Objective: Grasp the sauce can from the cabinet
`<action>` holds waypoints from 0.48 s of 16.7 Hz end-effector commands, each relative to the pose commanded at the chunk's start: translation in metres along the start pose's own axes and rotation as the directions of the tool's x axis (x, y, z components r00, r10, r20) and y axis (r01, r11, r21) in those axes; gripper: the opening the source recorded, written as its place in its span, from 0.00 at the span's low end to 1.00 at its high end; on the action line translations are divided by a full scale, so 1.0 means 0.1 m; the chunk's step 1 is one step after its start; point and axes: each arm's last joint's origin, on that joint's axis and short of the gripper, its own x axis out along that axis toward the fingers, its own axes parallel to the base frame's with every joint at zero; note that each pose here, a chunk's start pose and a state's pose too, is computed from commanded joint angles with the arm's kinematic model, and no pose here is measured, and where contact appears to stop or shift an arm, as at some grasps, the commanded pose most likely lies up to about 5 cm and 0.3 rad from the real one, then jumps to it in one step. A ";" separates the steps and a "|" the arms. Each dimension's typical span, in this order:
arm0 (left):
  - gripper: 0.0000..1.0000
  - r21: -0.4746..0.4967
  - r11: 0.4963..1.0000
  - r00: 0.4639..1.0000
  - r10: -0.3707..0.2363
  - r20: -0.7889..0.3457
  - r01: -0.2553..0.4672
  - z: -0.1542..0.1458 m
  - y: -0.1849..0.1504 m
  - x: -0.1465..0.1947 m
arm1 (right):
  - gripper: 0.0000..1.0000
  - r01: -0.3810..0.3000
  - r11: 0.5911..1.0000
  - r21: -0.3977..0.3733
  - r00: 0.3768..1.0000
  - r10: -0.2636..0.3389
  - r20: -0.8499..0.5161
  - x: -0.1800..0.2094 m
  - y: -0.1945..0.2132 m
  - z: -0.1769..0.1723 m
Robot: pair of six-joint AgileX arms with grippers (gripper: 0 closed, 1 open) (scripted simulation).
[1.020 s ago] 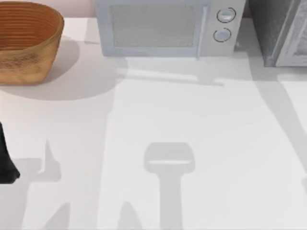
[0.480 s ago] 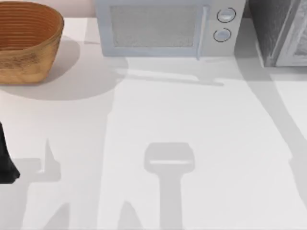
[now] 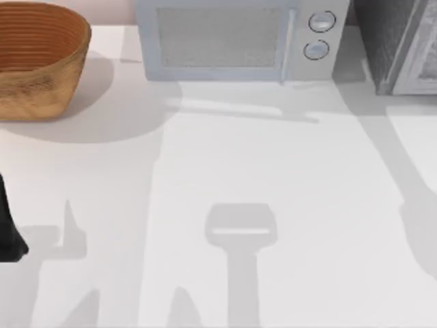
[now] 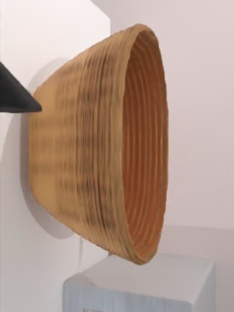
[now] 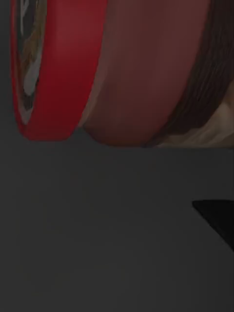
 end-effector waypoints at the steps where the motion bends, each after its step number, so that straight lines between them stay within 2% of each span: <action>1: 1.00 0.000 1.000 1.000 0.000 0.000 0.000 0.00 0.00 0.00 | 1.00 0.000 1.000 0.000 1.000 0.000 0.000 0.06 0.00 0.00; 8: 1.00 0.000 1.000 1.000 0.000 0.000 0.000 0.00 0.00 0.00 | 1.00 0.000 1.000 0.000 1.000 0.000 0.000 0.21 -0.01 -0.02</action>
